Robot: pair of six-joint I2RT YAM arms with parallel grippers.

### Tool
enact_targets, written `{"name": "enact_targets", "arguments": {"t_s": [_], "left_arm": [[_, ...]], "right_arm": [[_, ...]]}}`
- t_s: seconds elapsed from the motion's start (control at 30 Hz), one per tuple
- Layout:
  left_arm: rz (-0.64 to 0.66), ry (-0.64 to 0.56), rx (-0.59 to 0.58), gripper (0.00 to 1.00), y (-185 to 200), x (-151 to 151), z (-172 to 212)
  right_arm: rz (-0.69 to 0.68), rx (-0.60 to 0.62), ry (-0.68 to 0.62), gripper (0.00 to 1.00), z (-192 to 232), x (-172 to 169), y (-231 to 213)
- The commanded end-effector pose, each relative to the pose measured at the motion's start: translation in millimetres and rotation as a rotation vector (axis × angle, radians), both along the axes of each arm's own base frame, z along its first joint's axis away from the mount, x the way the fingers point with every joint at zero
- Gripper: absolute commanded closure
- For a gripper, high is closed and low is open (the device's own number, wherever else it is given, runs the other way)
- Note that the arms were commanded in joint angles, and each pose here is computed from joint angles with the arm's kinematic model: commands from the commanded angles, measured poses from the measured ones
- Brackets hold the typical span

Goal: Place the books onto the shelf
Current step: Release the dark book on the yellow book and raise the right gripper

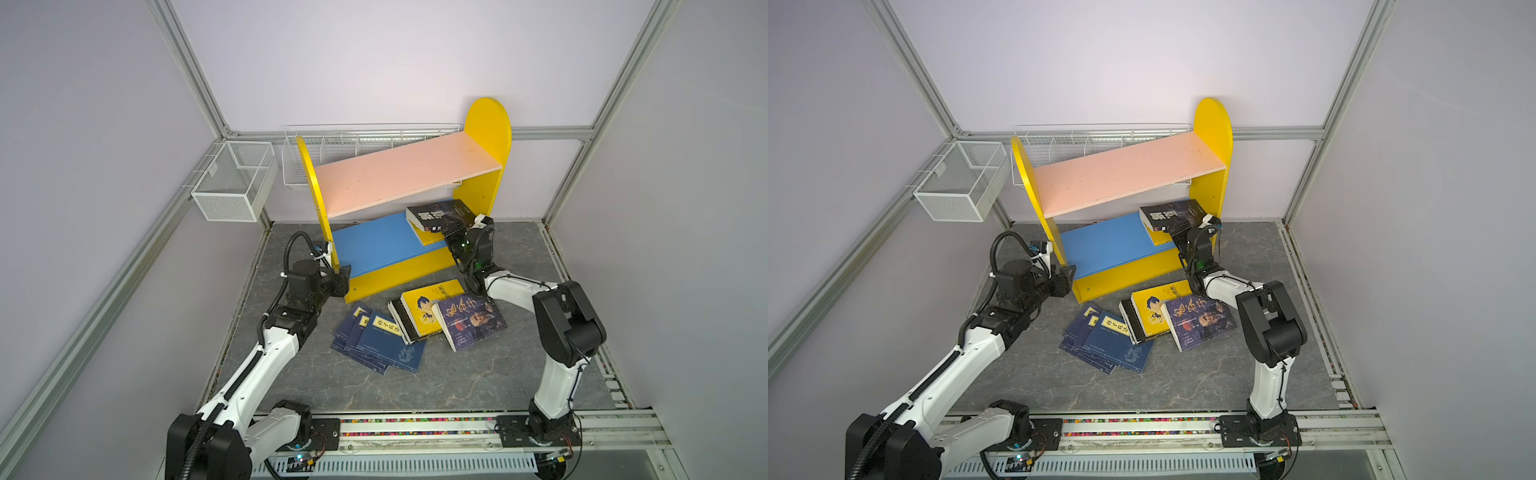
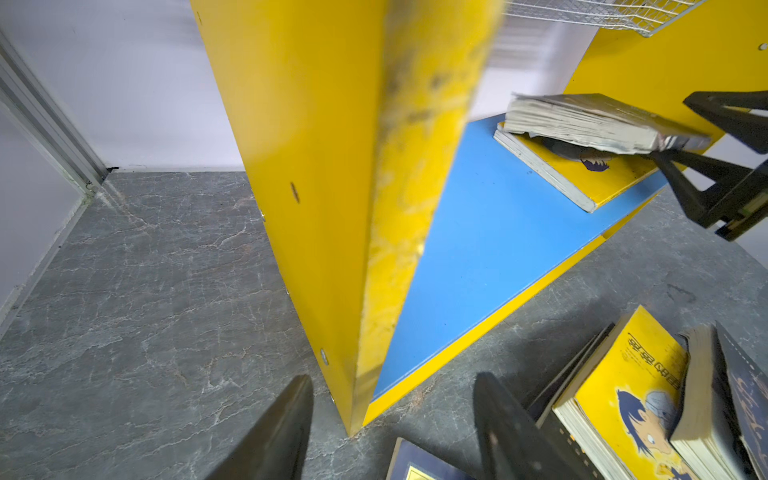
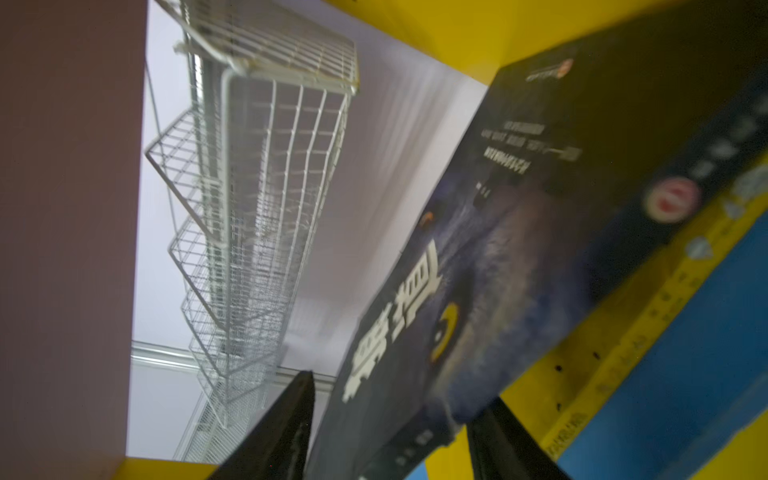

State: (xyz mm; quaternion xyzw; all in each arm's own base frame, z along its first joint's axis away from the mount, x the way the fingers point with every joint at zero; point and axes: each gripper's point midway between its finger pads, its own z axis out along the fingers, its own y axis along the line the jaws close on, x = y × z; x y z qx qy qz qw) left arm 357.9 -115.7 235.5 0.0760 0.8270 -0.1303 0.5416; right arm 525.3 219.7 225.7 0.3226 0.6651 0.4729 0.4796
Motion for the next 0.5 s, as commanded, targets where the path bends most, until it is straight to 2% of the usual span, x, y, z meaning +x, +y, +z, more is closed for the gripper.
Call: {"name": "enact_targets", "arguments": {"t_s": [0.0, 0.2, 0.3, 0.47], "left_arm": [[-0.004, 0.001, -0.007, 0.38, -1, -1, -2], [-0.008, -0.001, -0.009, 0.38, -2, -1, -1], [-0.007, -0.003, -0.01, 0.38, -1, -1, -1], [-0.005, -0.01, -0.012, 0.38, -1, -2, 2]], "right_arm": [[-0.01, -0.027, 0.047, 0.26, 6, -10, 4], [-0.049, -0.272, 0.215, 0.09, 3, -36, -19], [-0.038, -0.389, 0.245, 0.07, 4, -48, -30], [0.031, -0.653, 0.22, 0.1, 15, -57, -54]]}}
